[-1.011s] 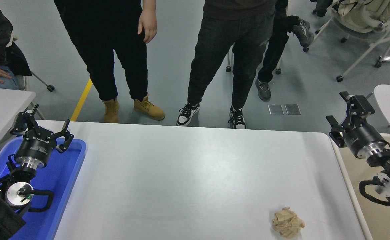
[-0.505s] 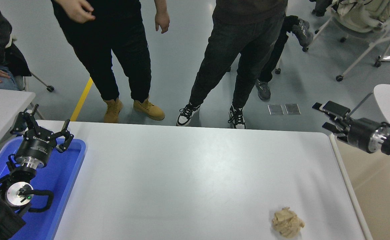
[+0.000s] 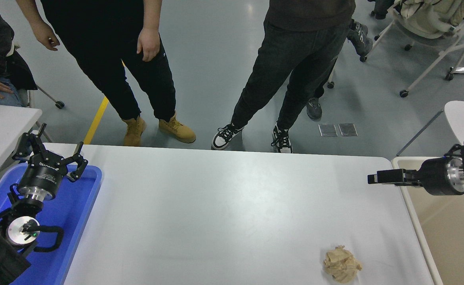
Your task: Clean the table surface
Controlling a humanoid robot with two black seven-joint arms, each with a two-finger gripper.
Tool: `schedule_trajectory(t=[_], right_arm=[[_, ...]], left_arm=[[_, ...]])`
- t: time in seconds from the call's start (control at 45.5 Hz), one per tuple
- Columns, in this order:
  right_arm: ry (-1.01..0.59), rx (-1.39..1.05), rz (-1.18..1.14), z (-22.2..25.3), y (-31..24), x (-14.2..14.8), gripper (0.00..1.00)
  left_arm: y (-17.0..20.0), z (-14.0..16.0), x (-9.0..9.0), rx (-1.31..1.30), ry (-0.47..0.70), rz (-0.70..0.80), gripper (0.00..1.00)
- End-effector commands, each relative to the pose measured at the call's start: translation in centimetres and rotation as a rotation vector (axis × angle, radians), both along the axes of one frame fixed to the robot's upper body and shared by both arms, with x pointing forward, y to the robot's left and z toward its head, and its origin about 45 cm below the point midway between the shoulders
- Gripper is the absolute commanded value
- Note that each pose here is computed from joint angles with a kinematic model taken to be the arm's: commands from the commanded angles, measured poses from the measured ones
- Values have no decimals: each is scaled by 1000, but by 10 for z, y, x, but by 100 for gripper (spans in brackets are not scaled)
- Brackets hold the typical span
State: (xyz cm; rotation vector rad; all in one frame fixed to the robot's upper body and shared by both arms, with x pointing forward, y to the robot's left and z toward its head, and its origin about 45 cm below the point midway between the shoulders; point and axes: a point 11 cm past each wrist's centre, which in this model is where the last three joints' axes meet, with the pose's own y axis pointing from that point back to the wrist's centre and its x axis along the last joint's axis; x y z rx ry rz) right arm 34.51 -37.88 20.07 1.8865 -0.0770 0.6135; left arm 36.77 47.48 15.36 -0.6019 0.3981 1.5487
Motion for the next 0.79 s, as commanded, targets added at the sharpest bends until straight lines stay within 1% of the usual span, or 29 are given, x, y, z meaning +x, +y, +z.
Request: schedule_trajectory(t=[0.0,0.066,0.264,0.396,0.505,0.681,0.769], right_arm=[[103,-105,307,-14,38,-37,98],[118,-99,362,-18,53,-42,98],[134,-73,487,-25,101,-42,98],[150,-67,522,-34,114,-44,98],[154,-99,480,-47,98,-40,98],[171,-97,459,-62,92,-47,98],[161,-113,434,-69,83,-43,98]], left_arm=[[0,0,0,0,0,0,100],[0,0,0,0,0,0,100],[0,0,0,0,0,0,100],[0,0,0,0,0,0,100],[0,0,0,0,0,0,100],[0,0,0,0,0,0,100],[0,0,0,0,0,0,100]])
